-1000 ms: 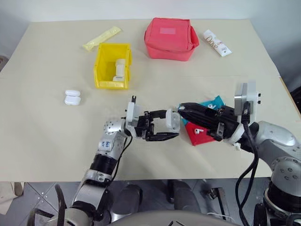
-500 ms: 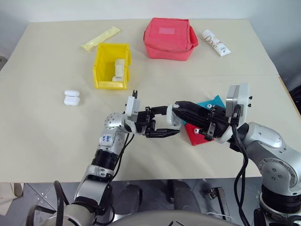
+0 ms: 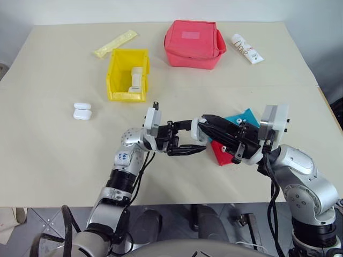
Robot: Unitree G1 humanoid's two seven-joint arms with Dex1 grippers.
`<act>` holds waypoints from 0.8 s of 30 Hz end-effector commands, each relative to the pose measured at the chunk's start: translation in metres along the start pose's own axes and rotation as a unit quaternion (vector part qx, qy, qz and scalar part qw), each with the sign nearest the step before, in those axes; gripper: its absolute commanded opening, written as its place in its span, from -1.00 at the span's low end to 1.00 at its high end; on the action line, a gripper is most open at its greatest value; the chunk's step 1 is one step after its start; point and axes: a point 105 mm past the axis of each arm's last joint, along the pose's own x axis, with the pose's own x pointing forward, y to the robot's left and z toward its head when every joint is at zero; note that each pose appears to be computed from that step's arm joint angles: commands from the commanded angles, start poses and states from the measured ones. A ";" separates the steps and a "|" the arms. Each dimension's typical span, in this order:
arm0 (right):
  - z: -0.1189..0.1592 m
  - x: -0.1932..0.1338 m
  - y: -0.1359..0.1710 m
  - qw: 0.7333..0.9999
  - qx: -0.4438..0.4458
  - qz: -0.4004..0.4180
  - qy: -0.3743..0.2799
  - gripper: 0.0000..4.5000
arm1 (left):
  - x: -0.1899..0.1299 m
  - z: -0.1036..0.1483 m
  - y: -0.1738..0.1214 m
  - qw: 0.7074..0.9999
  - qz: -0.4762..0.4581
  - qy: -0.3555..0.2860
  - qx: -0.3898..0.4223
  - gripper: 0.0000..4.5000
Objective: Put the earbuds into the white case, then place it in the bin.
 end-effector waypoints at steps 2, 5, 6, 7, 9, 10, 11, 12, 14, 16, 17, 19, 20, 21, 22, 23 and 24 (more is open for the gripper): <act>-0.026 -0.002 0.013 0.998 0.027 0.032 0.049 -0.81 | 0.017 0.033 0.009 0.997 -0.016 -0.048 0.061 0.24; -0.029 -0.004 0.015 0.997 0.028 0.039 0.058 -0.81 | 0.018 0.034 0.011 0.996 -0.014 -0.051 0.065 0.24; -0.030 -0.004 0.015 0.997 0.029 0.040 0.060 -0.81 | 0.018 0.034 0.011 0.996 -0.014 -0.051 0.066 0.24; -0.030 -0.004 0.015 0.997 0.029 0.040 0.062 -0.81 | 0.017 0.034 0.012 0.996 -0.014 -0.051 0.066 0.24; -0.030 -0.005 0.015 0.997 0.029 0.041 0.062 -0.81 | 0.017 0.034 0.012 0.996 -0.012 -0.051 0.068 0.24; -0.030 -0.005 0.016 0.997 0.029 0.042 0.061 -0.81 | 0.017 0.034 0.013 0.996 -0.012 -0.051 0.069 0.24; -0.029 -0.004 0.016 0.997 0.028 0.043 0.058 -0.81 | 0.017 0.034 0.012 0.996 -0.013 -0.050 0.070 0.24; -0.028 -0.003 0.016 0.997 0.027 0.045 0.054 -0.81 | 0.017 0.034 0.012 0.996 -0.015 -0.050 0.069 0.24; -0.025 0.002 0.015 0.998 0.027 0.047 0.041 -0.81 | 0.018 0.031 0.010 0.996 -0.025 -0.046 0.068 0.24; -0.022 0.008 0.014 0.998 0.027 0.049 0.030 -0.81 | 0.019 0.029 0.007 0.996 -0.033 -0.044 0.065 0.24; -0.021 0.009 0.013 0.998 0.026 0.049 0.026 -0.81 | 0.020 0.028 0.006 0.996 -0.035 -0.044 0.063 0.24; -0.021 0.012 0.012 0.998 0.026 0.048 0.020 -0.81 | 0.020 0.027 0.005 0.996 -0.040 -0.044 0.060 0.24; -0.022 0.014 0.011 0.998 0.027 0.048 0.018 -0.81 | 0.021 0.027 0.005 0.996 -0.041 -0.044 0.059 0.24; -0.023 0.014 0.010 0.998 0.027 0.048 0.017 -0.81 | 0.021 0.027 0.005 0.996 -0.042 -0.045 0.059 0.24; -0.024 0.015 0.010 0.998 0.028 0.047 0.017 -0.81 | 0.022 0.028 0.005 0.996 -0.043 -0.045 0.059 0.24; -0.025 0.015 0.010 0.998 0.028 0.046 0.017 -0.81 | 0.022 0.028 0.005 0.996 -0.044 -0.046 0.060 0.24; -0.026 0.015 0.010 0.998 0.029 0.046 0.017 -0.81 | 0.022 0.029 0.005 0.996 -0.044 -0.046 0.060 0.24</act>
